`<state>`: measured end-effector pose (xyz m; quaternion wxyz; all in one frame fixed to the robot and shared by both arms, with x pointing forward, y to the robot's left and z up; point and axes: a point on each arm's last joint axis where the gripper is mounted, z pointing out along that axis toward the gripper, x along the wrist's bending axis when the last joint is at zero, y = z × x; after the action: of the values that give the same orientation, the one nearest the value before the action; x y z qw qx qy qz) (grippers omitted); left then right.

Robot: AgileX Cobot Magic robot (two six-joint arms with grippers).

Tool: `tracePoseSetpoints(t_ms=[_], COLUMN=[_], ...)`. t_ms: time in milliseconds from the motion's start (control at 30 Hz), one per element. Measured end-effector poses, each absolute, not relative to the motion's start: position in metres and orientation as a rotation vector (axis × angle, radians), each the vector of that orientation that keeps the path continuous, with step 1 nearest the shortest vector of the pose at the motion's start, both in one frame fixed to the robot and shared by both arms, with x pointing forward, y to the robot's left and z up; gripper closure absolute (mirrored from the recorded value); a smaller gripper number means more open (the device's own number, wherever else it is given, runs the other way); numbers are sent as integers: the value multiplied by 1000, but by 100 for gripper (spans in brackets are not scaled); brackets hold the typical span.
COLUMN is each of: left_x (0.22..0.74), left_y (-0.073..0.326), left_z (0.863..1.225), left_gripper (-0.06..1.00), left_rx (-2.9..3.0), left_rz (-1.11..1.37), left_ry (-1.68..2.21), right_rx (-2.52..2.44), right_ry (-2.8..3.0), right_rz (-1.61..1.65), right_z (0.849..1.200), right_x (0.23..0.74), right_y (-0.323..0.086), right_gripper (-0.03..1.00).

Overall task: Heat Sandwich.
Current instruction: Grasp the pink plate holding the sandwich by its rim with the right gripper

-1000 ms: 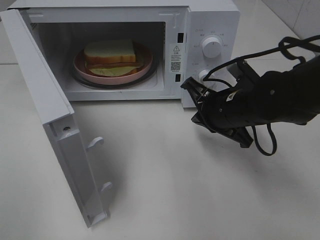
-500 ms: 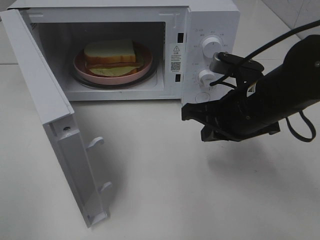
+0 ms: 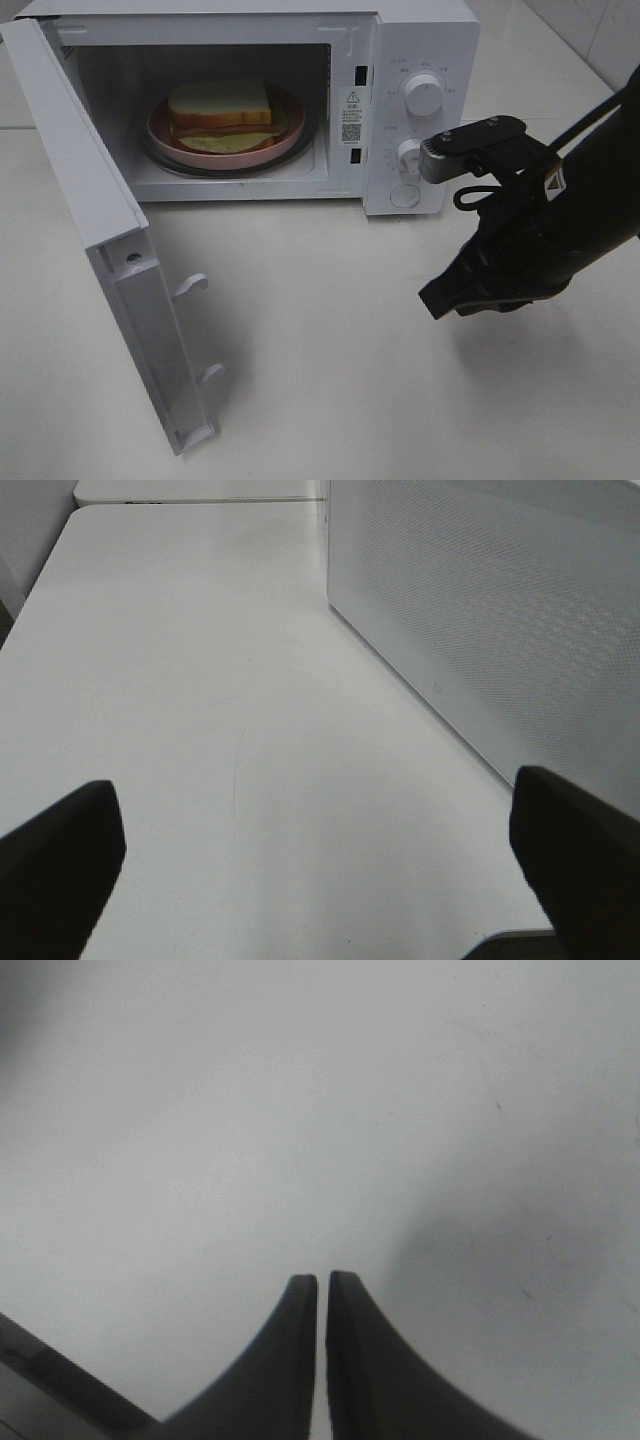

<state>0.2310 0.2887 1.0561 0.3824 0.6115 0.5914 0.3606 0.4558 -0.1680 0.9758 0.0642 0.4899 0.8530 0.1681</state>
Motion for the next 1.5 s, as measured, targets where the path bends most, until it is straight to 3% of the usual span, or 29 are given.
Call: tracePoseSetpoints(t_ms=[533,767,933,1000,1100,1167,1200,1300,1500], left_x=[231,231,231,231,231,231,231,231,231], left_y=[289,289,289,289,289,289,289,289,289], left_z=[1056,1056,1056,1056,1056,1056,1056,1056,1056], left_gripper=[-5,-5,-5,-5,-5,-5,-5,-5,-5], left_rx=[1560,1560,1560,1560,1560,1560,1560,1560,1560], left_rz=[920,920,920,920,920,920,920,920,920], left_ry=[1508,1508,1508,1508,1508,1508,1508,1508,1508], right_rx=[367,99,0,-32,-37,-40,-40,-1,26], right_ry=[2900,2910,2903,2897,2896,2895,2895,2895,2882], right_rz=[334,299,275,255,250,247,247,251,235], right_z=[980,980,979,979,979,979,979,979,983], right_x=[447,447,447,448,448,448,448,448,451], right_y=[-173,-173,-174,-175,-175,-175,-175,-175,-175], right_gripper=[86,81,66,53,44,29,29,15,11])
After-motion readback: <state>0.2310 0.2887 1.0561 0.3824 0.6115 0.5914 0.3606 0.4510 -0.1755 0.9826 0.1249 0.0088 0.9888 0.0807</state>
